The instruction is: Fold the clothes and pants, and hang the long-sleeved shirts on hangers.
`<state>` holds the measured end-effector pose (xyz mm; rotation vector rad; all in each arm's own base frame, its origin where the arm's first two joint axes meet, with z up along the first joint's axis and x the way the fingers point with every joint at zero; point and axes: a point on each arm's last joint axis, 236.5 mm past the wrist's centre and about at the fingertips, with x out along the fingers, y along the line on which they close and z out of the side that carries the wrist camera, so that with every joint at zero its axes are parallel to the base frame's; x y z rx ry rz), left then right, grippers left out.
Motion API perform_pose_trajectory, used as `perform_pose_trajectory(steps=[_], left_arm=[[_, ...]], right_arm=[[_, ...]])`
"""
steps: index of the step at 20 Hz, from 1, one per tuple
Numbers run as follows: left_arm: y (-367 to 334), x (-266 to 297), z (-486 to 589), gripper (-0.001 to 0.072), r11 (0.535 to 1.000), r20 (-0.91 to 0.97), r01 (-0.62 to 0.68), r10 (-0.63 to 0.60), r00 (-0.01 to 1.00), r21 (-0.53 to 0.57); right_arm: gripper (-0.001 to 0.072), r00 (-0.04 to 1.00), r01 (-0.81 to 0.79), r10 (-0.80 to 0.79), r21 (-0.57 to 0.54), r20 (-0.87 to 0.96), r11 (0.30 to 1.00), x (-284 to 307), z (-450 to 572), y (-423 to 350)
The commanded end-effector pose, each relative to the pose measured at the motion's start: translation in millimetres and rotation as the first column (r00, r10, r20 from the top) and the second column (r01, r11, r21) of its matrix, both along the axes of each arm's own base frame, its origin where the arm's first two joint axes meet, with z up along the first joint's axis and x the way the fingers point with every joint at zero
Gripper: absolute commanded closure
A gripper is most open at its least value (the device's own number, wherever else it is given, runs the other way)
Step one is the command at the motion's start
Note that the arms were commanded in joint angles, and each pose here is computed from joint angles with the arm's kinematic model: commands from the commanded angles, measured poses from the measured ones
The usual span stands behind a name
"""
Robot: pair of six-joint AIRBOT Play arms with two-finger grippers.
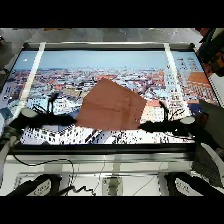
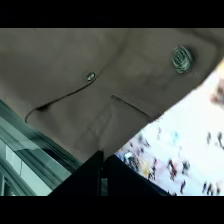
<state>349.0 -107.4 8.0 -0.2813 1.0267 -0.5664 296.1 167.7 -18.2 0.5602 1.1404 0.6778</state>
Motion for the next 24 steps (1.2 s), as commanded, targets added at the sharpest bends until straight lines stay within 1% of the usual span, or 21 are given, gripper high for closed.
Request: perform_pose_trajectory(steps=[1, 4, 7, 8, 11, 13, 14, 15, 16, 17, 18, 20, 21, 22, 24], left_arm=[[-5, 17, 142, 0.0698, 0.999, 0.349, 0.025, -0.033, 0.936, 0.026], [-5, -14, 255, 0.0698, 0.998, 0.616, -0.003, -0.033, 0.787, 0.058], [0, -65, 329, 0.0698, 0.994, 0.8, -0.082, -0.008, 0.599, 0.071], [0, -84, 348, 0.0698, 0.993, 0.842, -0.099, -0.002, 0.54, 0.066], [1, -142, 397, 0.0698, 0.99, 0.935, -0.141, 0.02, 0.354, 0.032], [6, -169, 423, 0.0698, 0.985, 0.97, -0.174, 0.051, 0.239, -0.009], [9, -174, 431, 0.0699, 0.982, 0.977, -0.188, 0.067, 0.204, -0.028], [12, -171, 434, 0.0699, 0.98, 0.976, -0.193, 0.088, 0.201, -0.049], [13, -160, 427, 0.0699, 0.98, 0.96, -0.184, 0.126, 0.249, -0.081], [12, -139, 410, 0.0699, 0.977, 0.922, -0.17, 0.179, 0.345, -0.126], [10, -112, 380, 0.0699, 0.976, 0.861, -0.162, 0.203, 0.467, -0.143], [7, -59, 306, 0.0699, 0.977, 0.704, -0.161, 0.214, 0.678, -0.142], [5, -32, 260, 0.0699, 0.977, 0.606, -0.164, 0.211, 0.767, -0.134], [1, -9, 217, 0.0699, 0.978, 0.508, -0.167, 0.208, 0.836, -0.125], [-12, 26, 130, 0.0698, 0.984, 0.31, -0.153, 0.173, 0.935, -0.09]], right_arm=[[0.0695, 0.95, -0.066, 0.096, -0.109, 0.296, 0.992, 23, 96, 8], [0.0695, 0.811, -0.092, 0.147, -0.124, 0.566, 0.988, 19, 209, 27], [0.0694, 0.69, -0.053, 0.096, -0.081, 0.717, 0.995, -8, 298, 26], [0.0694, 0.661, -0.042, 0.072, -0.059, 0.747, 0.997, -21, 321, 24], [0.0694, 0.605, -0.036, -0.021, 0.054, 0.796, 0.998, -75, 382, 22], [0.0694, 0.557, -0.027, -0.094, 0.131, 0.825, 0.991, -99, 412, 18], [0.0695, 0.56, -0.013, -0.13, 0.166, 0.819, 0.986, -102, 418, 15], [0.0695, 0.594, -0.002, -0.15, 0.187, 0.791, 0.982, -100, 415, 15], [0.0695, 0.641, 0.016, -0.158, 0.192, 0.751, 0.981, -89, 402, 15], [0.0695, 0.706, 0.034, -0.165, 0.199, 0.689, 0.979, -72, 382, 18], [0.0695, 0.77, 0.057, -0.171, 0.2, 0.615, 0.978, -51, 355, 20], [0.0694, 0.866, 0.117, -0.189, 0.179, 0.464, 0.977, -4, 290, 22], [0.0693, 0.894, 0.16, -0.214, 0.168, 0.393, 0.973, 19, 257, 21], [0.0693, 0.914, 0.211, -0.249, 0.15, 0.319, 0.966, 44, 220, 18], [0.0693, 0.929, 0.303, -0.317, 0.099, 0.191, 0.948, 84, 149, 10]])
